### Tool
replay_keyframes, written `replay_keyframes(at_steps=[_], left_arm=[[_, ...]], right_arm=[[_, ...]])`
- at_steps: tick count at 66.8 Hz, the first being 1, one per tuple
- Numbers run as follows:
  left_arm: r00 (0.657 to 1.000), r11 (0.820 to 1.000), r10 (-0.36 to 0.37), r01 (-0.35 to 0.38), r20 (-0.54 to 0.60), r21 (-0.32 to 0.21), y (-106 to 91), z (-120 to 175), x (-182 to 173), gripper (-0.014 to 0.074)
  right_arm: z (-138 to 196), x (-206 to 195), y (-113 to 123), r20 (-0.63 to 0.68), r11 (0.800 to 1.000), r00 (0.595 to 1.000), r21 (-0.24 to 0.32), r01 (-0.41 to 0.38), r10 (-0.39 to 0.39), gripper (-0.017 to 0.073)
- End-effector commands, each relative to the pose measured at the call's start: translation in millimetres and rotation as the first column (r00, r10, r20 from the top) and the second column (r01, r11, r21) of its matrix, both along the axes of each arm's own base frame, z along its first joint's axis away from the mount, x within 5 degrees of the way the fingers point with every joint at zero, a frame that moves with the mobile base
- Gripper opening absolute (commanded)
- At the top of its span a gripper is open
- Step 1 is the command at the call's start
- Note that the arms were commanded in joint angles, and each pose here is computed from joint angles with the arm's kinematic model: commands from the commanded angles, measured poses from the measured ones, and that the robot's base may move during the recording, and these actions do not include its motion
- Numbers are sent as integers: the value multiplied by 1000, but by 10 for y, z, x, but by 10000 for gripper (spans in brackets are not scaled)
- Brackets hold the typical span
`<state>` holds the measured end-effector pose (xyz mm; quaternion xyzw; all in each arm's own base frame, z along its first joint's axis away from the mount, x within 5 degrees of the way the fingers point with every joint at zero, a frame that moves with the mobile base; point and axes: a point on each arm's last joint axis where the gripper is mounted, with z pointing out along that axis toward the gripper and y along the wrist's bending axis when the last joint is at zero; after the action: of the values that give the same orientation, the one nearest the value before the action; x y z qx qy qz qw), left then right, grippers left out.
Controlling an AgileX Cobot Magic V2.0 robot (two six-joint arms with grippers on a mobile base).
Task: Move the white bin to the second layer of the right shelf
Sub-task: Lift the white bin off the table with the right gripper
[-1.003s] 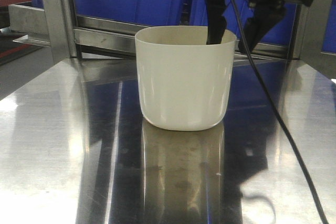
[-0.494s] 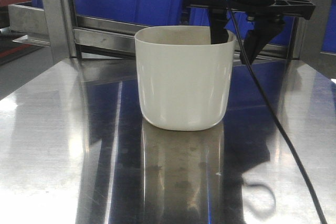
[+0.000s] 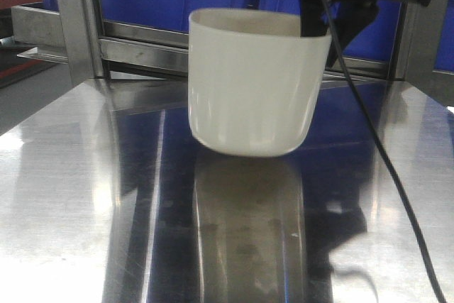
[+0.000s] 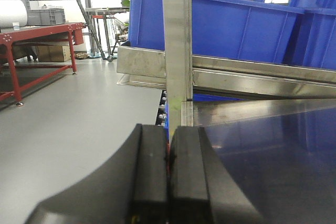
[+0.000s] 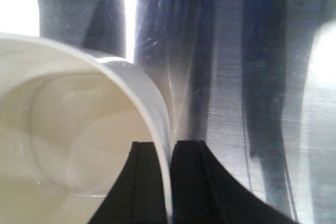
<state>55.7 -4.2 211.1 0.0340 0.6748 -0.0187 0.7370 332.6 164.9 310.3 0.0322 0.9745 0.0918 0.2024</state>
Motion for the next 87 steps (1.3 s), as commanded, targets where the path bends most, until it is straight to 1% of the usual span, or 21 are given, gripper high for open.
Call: replay_keyframes(at_steps=[1, 11, 16, 22, 23, 24, 31, 32, 37, 46, 53, 58, 63, 76, 87], left_arm=[[998, 1000, -2, 3, 58, -9, 0, -44, -3, 85], [998, 1000, -2, 3, 58, -9, 0, -44, -3, 85], [998, 1000, -2, 3, 58, -9, 0, -44, -3, 85], [998, 1000, -2, 3, 58, -9, 0, -44, -3, 85], [998, 1000, -2, 3, 58, -9, 0, -44, -3, 85], [998, 1000, -2, 3, 58, -9, 0, -44, -3, 85], [998, 1000, -2, 3, 58, -9, 0, -44, -3, 85], [998, 1000, -2, 3, 58, -9, 0, -44, -3, 85], [998, 1000, -2, 3, 58, -9, 0, -44, -3, 85], [998, 1000, -2, 3, 58, -9, 0, -44, -3, 85], [998, 1000, -2, 3, 58, -9, 0, -44, -3, 85], [998, 1000, -2, 3, 58, -9, 0, -44, -3, 85], [998, 1000, -2, 3, 58, -9, 0, -44, -3, 85], [998, 1000, -2, 3, 58, -9, 0, -44, -3, 85], [998, 1000, -2, 3, 58, -9, 0, -44, -3, 85]], right_arm=[[425, -85, -157, 131, 999, 991, 47, 17, -23, 87], [519, -145, -433, 131, 997, 988, 10, 78, -78, 87], [548, -186, -610, 152, 995, 984, -26, 96, -91, 87], [556, -273, -801, 180, 995, 983, -82, 62, -46, 87], [571, -288, -832, 187, 994, 981, -85, 63, -46, 87], [554, -304, -862, 188, 994, 982, -99, 48, -28, 87], [523, -449, -1098, 214, 987, 976, -162, 4, 32, 87], [519, -466, -1139, 218, 986, 976, -165, 6, 31, 87], [486, -575, -1273, 242, 986, 969, -168, -2, 43, 87], [447, -757, -1462, 319, 992, 947, -123, 15, 25, 87], [398, -895, -1551, 396, 994, 918, -108, 17, 28, 87], [361, -999, -1589, 435, 995, 900, -99, 24, 21, 87], [302, -1136, -1622, 462, 995, 887, -83, 49, -5, 87], [225, -1446, -1630, 498, 994, 867, -86, 62, -11, 87], [203, -1741, -1619, 543, 994, 840, -83, 67, -11, 87]])
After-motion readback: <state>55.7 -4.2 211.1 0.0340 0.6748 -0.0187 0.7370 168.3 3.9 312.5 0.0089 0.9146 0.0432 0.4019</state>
